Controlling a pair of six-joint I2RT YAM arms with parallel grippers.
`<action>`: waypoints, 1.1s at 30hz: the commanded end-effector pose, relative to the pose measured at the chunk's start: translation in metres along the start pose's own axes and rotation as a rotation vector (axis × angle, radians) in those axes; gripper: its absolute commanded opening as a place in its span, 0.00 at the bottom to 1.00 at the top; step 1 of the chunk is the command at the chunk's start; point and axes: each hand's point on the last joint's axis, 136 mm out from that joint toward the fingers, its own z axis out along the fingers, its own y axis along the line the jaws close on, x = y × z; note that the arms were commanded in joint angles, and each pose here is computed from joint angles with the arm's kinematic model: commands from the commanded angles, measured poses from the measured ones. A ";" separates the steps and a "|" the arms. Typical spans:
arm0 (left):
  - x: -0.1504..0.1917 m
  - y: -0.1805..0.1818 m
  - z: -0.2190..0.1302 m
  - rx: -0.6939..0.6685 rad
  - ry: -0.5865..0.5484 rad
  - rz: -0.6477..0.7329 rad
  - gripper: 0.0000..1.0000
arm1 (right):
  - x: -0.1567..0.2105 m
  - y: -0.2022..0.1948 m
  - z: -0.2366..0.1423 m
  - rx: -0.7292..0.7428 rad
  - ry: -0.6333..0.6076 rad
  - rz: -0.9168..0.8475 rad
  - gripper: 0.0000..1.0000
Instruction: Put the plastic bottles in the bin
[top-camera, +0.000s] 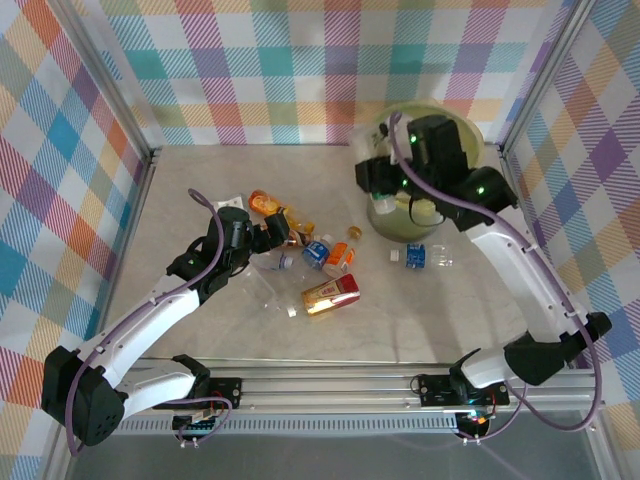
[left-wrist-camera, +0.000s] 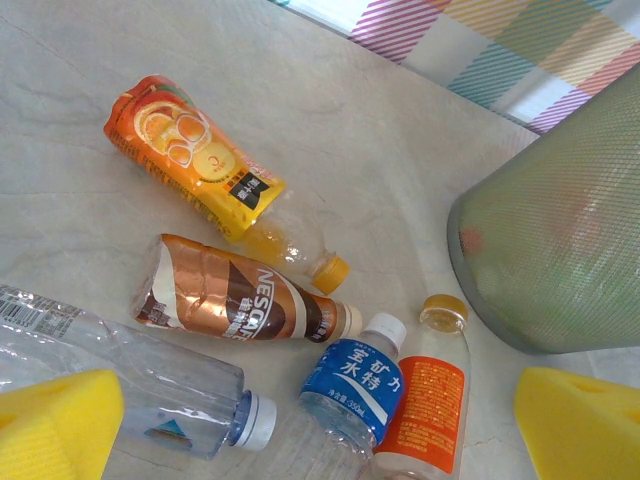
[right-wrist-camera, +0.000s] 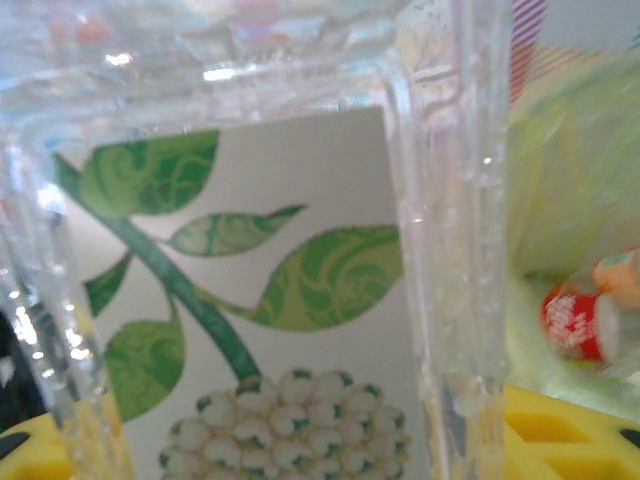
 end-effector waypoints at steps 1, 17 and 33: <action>-0.004 0.003 -0.003 0.005 -0.016 -0.018 1.00 | -0.020 -0.033 0.009 0.088 -0.027 0.087 0.27; -0.005 -0.001 -0.004 0.017 -0.012 -0.011 1.00 | -0.026 -0.169 0.084 0.368 0.095 0.293 0.29; -0.005 0.000 -0.005 0.010 -0.008 -0.011 1.00 | 0.053 -0.212 0.142 0.422 0.333 0.355 0.43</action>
